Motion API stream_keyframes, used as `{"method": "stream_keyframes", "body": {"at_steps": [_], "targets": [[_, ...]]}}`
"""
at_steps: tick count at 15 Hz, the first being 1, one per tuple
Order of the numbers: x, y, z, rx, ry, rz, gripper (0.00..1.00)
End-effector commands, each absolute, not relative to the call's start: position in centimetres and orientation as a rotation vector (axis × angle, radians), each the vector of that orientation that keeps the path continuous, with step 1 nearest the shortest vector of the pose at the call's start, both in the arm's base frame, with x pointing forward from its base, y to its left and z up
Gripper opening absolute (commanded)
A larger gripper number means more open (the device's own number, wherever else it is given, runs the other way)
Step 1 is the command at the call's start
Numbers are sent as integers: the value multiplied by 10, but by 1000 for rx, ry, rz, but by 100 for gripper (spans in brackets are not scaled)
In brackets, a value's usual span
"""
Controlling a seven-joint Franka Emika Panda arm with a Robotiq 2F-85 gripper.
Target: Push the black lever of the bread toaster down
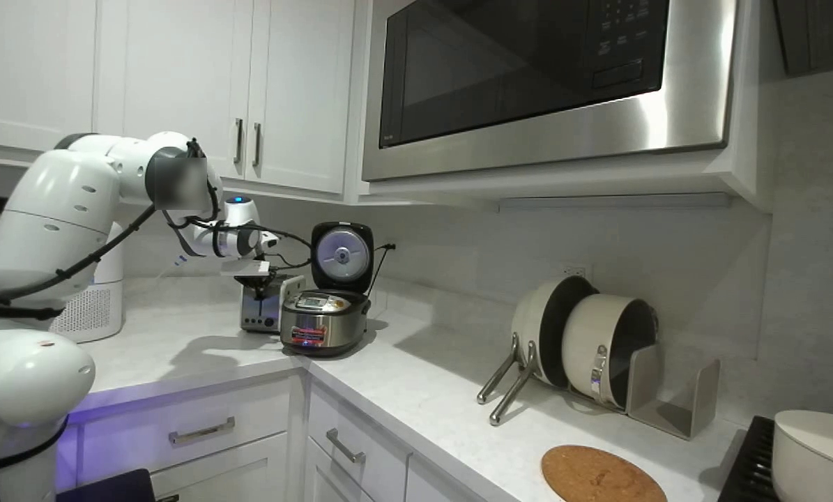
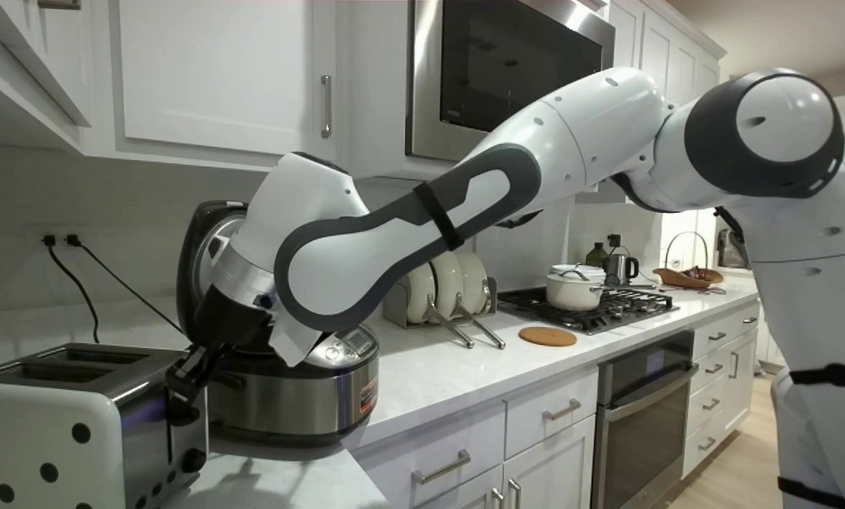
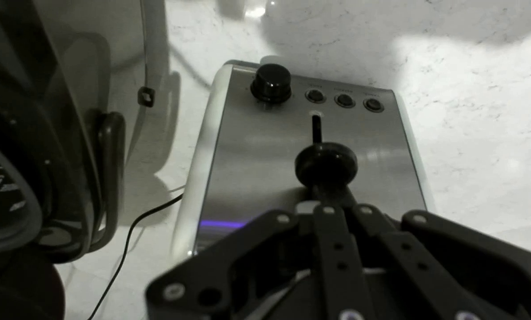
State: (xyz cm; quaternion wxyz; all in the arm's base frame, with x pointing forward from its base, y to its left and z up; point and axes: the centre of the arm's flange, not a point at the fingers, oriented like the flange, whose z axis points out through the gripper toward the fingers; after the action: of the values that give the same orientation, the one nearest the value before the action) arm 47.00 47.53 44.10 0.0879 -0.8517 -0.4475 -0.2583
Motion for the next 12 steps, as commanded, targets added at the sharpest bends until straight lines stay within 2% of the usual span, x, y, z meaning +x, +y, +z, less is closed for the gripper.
{"method": "stream_keyframes", "body": {"at_steps": [1, 12], "targets": [[477, 486, 432, -2544, -1325, -783, 0], [478, 492, 405, -2562, -1363, -733, 0]]}}
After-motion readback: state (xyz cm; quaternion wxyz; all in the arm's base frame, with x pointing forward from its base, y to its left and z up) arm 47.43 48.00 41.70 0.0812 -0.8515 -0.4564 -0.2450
